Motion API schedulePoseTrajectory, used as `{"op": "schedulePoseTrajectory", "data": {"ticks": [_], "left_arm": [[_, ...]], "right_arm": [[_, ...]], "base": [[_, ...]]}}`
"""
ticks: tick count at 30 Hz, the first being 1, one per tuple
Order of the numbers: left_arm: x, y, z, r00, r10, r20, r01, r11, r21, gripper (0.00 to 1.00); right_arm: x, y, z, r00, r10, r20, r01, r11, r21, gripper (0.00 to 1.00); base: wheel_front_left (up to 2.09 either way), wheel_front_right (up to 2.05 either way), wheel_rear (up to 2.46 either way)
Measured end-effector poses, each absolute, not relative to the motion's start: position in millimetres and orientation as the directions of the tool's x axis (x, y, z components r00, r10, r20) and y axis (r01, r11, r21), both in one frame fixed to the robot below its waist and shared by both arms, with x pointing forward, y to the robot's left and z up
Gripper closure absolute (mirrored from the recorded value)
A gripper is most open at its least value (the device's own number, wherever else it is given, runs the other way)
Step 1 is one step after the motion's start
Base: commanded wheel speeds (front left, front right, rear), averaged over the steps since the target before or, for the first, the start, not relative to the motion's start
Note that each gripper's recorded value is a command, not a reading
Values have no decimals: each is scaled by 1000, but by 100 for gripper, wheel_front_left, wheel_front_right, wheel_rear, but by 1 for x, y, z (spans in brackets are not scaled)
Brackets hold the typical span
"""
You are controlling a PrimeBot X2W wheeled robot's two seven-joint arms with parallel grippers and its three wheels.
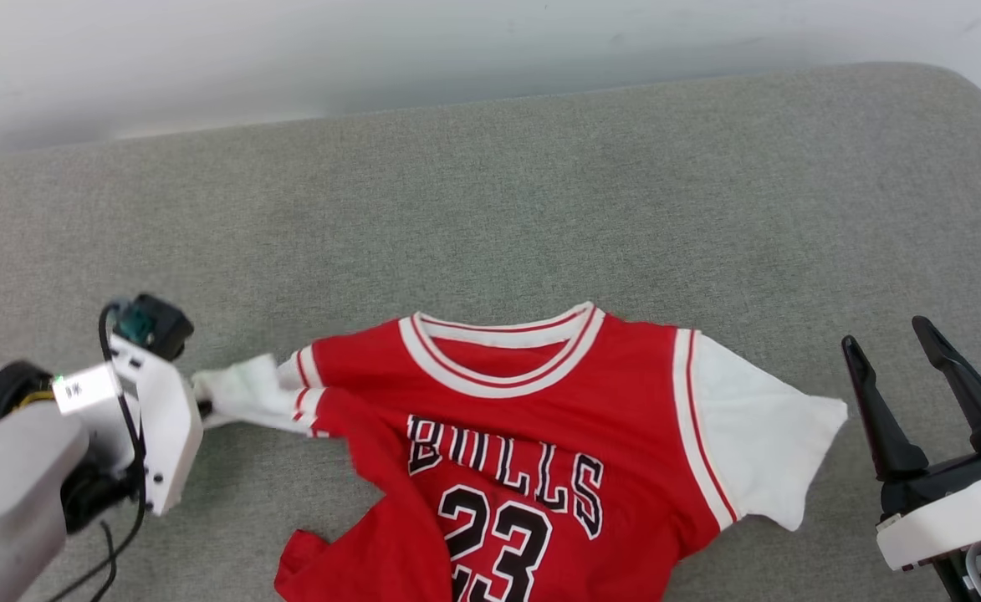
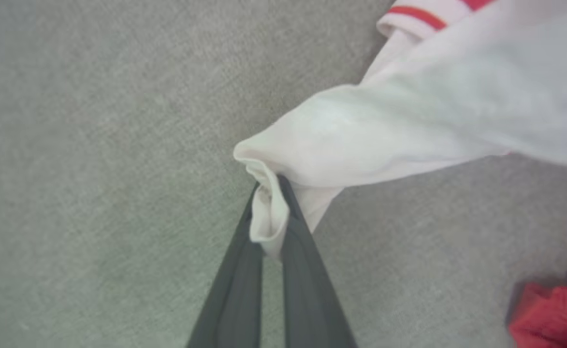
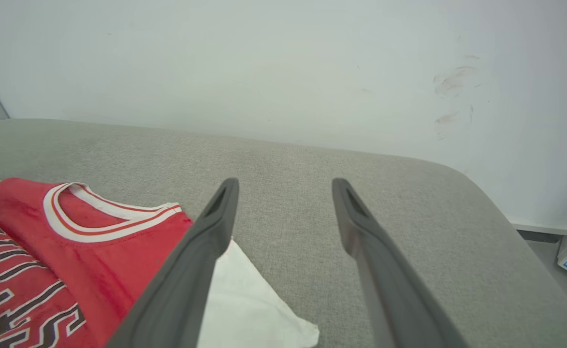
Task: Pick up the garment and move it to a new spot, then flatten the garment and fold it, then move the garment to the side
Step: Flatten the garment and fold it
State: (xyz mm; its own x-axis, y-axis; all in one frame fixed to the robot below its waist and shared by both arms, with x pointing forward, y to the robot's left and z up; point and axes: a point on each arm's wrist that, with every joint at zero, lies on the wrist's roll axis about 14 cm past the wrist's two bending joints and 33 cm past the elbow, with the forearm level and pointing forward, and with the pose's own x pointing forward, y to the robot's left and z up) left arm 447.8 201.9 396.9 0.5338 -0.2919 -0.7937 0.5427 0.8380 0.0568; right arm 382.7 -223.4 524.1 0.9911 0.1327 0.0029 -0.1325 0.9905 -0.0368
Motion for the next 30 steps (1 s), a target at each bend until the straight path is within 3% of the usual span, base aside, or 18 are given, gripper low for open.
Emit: {"op": "schedulePoseTrajectory", "data": {"ticks": [6, 7, 8, 9, 15, 22, 30], "left_arm": [[418, 210, 370, 474, -273, -837, 489, 872, -8, 100], [414, 212, 369, 464, -270, -844, 476, 879, -20, 68], [412, 213, 370, 464, -269, -844, 471, 882, -22, 11], [412, 215, 372, 473, -264, -841, 464, 886, -16, 0], [418, 235, 404, 521, -217, -825, 464, 884, 60, 0], [453, 234, 472, 652, -228, -724, 472, 869, 151, 0], [437, 214, 448, 470, -227, -853, 519, 853, 59, 0]], "right_arm": [[381, -227, 523, 992, 129, -3, -130, 991, -44, 0], [380, -227, 523, 992, 128, -3, -128, 991, -45, 0], [379, -228, 524, 992, 127, -3, -127, 991, -45, 0], [378, -228, 525, 992, 128, 0, -128, 991, -44, 0], [370, -226, 530, 991, 132, 17, -131, 991, -37, 0], [364, -224, 537, 990, 136, 43, -135, 990, -29, 0], [361, -228, 533, 992, 121, 35, -120, 992, -32, 0]], "base": [[0, 0, 0], [0, 0, 0], [0, 0, 0], [0, 0, 0], [0, 0, 0], [0, 0, 0], [0, 0, 0]]}}
